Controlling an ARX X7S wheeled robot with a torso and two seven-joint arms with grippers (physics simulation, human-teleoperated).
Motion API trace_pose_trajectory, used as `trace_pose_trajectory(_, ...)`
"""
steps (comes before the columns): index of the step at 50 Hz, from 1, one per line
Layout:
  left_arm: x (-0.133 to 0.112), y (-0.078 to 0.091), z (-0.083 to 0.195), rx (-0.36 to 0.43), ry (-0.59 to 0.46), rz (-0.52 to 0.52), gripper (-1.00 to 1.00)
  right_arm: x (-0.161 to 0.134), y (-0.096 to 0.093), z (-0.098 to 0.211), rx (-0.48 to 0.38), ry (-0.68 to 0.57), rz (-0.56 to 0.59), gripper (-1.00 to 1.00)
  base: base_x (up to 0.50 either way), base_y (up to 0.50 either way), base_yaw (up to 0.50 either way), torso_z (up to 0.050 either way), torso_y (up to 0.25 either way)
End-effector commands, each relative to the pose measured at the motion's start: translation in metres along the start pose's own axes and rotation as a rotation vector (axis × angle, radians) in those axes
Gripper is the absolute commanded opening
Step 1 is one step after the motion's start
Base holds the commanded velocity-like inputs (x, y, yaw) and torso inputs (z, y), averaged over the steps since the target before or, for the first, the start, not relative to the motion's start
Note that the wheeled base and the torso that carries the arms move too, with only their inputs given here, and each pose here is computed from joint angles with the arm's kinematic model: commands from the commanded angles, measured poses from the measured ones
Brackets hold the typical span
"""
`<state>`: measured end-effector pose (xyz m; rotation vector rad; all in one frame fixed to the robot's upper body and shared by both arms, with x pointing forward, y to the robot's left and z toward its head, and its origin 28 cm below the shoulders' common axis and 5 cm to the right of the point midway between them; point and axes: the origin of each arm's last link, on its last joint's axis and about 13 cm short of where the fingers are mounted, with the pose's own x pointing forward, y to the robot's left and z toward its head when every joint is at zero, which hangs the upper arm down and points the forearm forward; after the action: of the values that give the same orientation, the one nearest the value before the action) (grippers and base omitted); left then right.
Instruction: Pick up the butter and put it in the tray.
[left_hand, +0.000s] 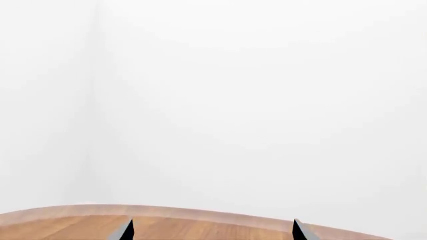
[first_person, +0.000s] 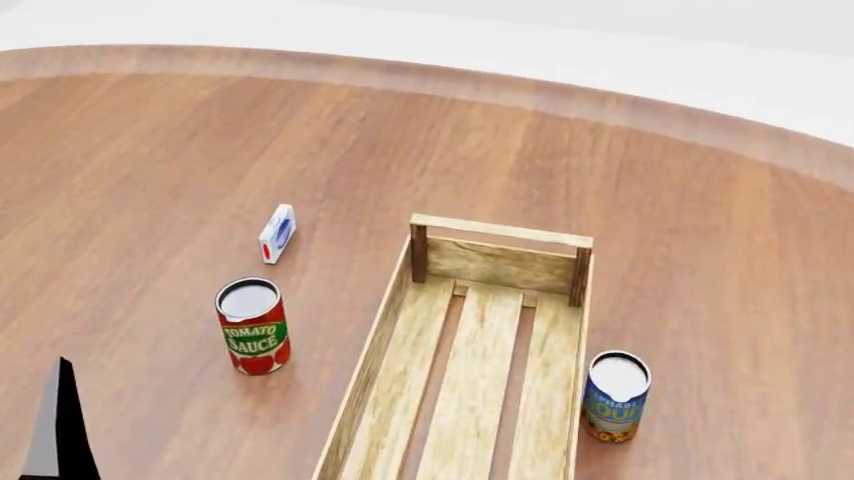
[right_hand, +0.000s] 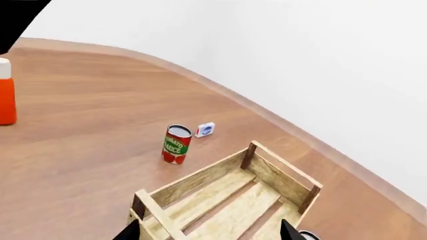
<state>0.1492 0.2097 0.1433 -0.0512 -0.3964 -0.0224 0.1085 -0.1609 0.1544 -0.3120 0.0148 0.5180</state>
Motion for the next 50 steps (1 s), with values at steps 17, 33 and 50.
trace_pose_trajectory(17,-0.001,-0.001,-0.002,0.005,0.003,-0.001,1.00,-0.027,-0.015,0.001,-0.138,0.283,0.326,1.00,0.00,0.00,0.00,0.000,0.000)
trace_pose_trajectory(33,0.000,-0.001,-0.003,0.005,0.006,0.001,1.00,-0.019,-0.031,-0.004,-0.123,0.442,0.424,1.00,0.00,0.00,0.00,0.000,0.000)
trace_pose_trajectory(50,-0.001,-0.002,-0.005,0.011,0.012,-0.007,1.00,-0.004,-0.046,-0.005,-0.129,0.574,0.462,1.00,0.00,0.00,0.00,0.000,0.000)
